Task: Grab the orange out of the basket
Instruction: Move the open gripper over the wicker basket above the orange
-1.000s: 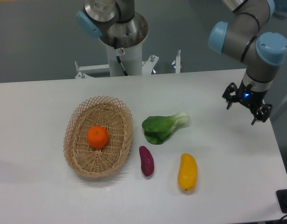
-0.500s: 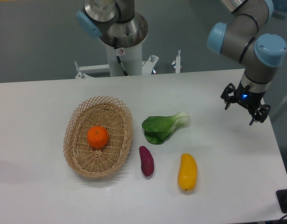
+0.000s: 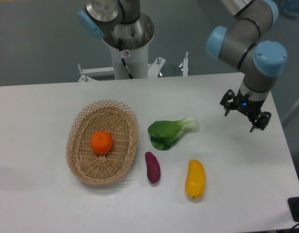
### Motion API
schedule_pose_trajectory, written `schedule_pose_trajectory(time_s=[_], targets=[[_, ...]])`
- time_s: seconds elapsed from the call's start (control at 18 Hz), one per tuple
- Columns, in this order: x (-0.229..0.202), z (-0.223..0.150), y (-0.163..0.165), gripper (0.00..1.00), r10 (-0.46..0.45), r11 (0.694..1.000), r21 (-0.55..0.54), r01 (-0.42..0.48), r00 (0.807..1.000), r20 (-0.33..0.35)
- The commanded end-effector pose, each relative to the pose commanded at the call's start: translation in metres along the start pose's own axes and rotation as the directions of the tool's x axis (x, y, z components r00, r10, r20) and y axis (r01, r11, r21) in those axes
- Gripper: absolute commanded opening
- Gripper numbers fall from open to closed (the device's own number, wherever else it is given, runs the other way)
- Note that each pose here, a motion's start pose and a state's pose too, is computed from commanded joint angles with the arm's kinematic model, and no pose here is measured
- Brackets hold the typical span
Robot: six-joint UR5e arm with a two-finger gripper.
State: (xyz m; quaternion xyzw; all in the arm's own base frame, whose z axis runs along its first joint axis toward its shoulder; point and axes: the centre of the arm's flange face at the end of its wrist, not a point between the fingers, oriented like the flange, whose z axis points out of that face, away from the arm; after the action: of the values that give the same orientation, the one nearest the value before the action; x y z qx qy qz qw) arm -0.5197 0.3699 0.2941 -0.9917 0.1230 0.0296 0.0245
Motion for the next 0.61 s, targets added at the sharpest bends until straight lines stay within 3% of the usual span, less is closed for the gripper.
schedule_pose_trajectory(time_s=[0.17, 0.61], targets=[[0.015, -0.002, -0.037, 1.00, -0.090, 0.996, 0.008, 0.090, 0.996, 0.004], [0.070, 0.003, -0.093, 1.00, -0.067, 0.996, 0.054, 0.069, 0.997, -0.046]])
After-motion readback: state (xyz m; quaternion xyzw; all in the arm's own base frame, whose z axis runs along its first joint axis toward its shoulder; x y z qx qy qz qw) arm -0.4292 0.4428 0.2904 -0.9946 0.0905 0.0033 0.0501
